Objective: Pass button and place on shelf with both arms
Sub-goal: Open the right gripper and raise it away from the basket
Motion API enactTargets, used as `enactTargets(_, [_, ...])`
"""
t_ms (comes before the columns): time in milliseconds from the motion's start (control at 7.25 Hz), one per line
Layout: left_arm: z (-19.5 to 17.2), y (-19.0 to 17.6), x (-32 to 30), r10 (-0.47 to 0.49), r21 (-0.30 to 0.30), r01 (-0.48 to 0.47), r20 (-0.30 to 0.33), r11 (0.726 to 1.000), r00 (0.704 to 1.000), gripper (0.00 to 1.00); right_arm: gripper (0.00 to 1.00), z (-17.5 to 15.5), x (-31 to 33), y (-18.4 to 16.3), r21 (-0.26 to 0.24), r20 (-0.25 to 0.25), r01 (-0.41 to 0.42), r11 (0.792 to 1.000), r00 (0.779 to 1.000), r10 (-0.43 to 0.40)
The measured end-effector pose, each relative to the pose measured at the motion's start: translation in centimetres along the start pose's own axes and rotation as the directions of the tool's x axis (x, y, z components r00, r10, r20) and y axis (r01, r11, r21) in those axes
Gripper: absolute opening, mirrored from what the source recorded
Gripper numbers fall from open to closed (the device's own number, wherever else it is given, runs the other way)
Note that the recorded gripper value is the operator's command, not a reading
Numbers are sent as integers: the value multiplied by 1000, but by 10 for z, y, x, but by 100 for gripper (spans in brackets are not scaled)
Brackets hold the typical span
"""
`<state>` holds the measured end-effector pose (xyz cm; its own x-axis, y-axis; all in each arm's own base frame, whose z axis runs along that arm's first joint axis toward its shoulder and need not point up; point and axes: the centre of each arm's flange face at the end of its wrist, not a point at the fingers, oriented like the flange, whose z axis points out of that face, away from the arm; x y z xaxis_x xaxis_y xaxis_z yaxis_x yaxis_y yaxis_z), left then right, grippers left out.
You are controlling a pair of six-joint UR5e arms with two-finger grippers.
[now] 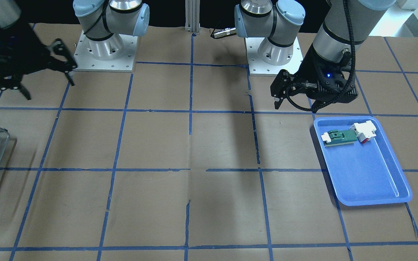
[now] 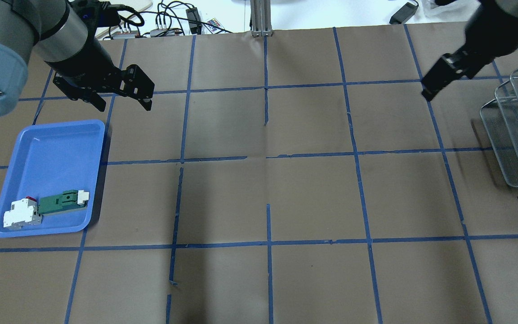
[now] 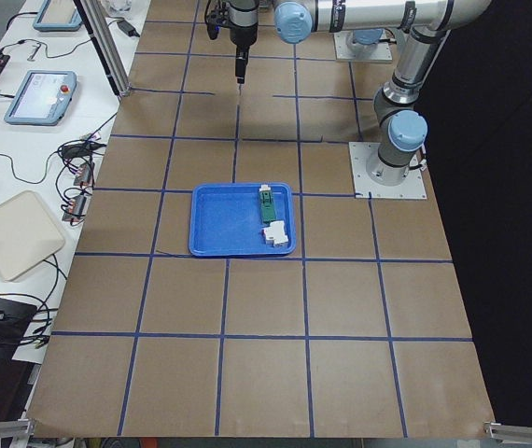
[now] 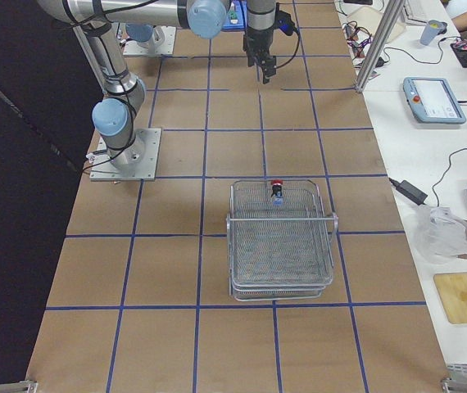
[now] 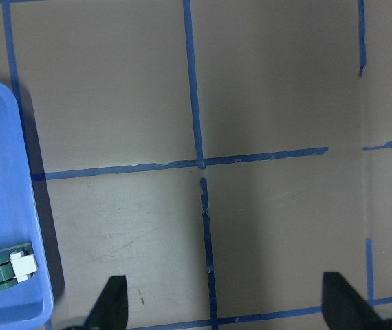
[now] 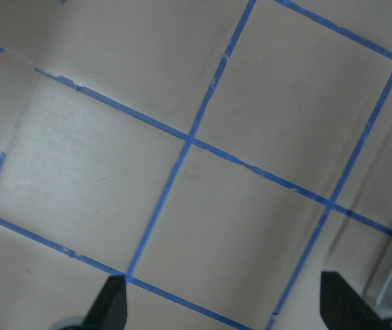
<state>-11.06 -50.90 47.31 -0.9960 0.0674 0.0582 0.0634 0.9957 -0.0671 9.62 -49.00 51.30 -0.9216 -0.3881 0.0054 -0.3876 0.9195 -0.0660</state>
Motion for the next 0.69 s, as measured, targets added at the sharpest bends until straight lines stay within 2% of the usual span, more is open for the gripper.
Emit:
enactTargets(138, [-2, -1, -3, -6, 5, 6, -2, 1000, 1000, 100, 100, 0, -38, -8, 2, 1, -120, 993, 993, 120])
enactTargets(276, [-3, -2, -7, -14, 7, 14, -3, 1000, 1000, 100, 100, 11, -49, -15, -20, -5, -216, 976, 976, 216])
enactTargets(414, [-5, -1, -9, -17, 10, 17, -2, 1000, 1000, 100, 100, 29, -43, -21, -59, -18, -278, 959, 961, 277])
enactTargets(690, [-4, 0, -9, -18, 8, 18, -2, 1000, 1000, 100, 100, 43, -27, -23, -85, -31, -336, 938, 942, 334])
